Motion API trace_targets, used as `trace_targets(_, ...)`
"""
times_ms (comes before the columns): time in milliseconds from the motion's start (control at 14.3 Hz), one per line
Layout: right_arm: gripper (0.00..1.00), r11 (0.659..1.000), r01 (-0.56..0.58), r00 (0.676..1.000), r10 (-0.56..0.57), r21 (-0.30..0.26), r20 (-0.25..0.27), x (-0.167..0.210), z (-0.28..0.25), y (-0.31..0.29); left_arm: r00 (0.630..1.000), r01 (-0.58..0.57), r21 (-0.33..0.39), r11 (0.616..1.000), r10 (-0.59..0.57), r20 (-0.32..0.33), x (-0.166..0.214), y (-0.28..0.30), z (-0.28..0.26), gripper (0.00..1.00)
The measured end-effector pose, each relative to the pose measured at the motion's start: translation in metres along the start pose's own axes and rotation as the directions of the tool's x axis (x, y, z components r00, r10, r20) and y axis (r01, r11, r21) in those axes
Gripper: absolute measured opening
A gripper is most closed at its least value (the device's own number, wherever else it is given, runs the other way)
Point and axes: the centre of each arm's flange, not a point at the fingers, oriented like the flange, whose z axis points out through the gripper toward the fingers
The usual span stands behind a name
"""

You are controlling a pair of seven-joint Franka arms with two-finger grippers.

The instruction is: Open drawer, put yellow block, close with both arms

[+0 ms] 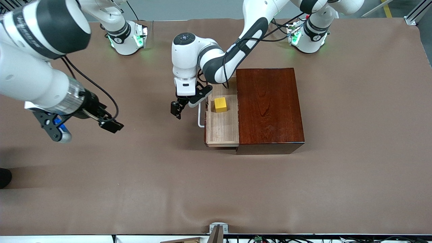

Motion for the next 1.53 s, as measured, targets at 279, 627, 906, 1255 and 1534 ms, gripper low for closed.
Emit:
trace_targets(279,1.0,0.988,0.153,0.988,-0.152,-0.029,0.022,0.008,-0.021,0.03,0.998,0.041,0.048,0.998,-0.039,-0.046,-0.006,-0.013,0.019,1.0)
trace_targets(627,1.0,0.939,0.343,0.939,-0.342,-0.03,0.033,0.026,-0.055,0.078,0.995,0.064,0.088,0.994,-0.056,-0.088,0.0,-0.012,0.016,1.0)
trace_targets(906,1.0,0.863,0.504,0.863,-0.501,-0.033,0.061,0.027,-0.063,0.096,0.989,0.079,0.149,0.986,-0.058,-0.139,0.021,-0.01,0.019,1.0)
trace_targets(1255,1.0,0.75,0.659,0.752,-0.654,-0.064,0.079,0.028,-0.064,0.113,0.976,0.096,0.246,0.964,-0.042,-0.215,0.041,-0.019,0.026,1.0)
trace_targets(1534,1.0,0.688,0.722,0.692,-0.716,-0.077,0.088,0.035,-0.064,0.13,0.96,0.138,0.326,0.935,-0.046,-0.277,0.068,-0.026,0.035,1.0)
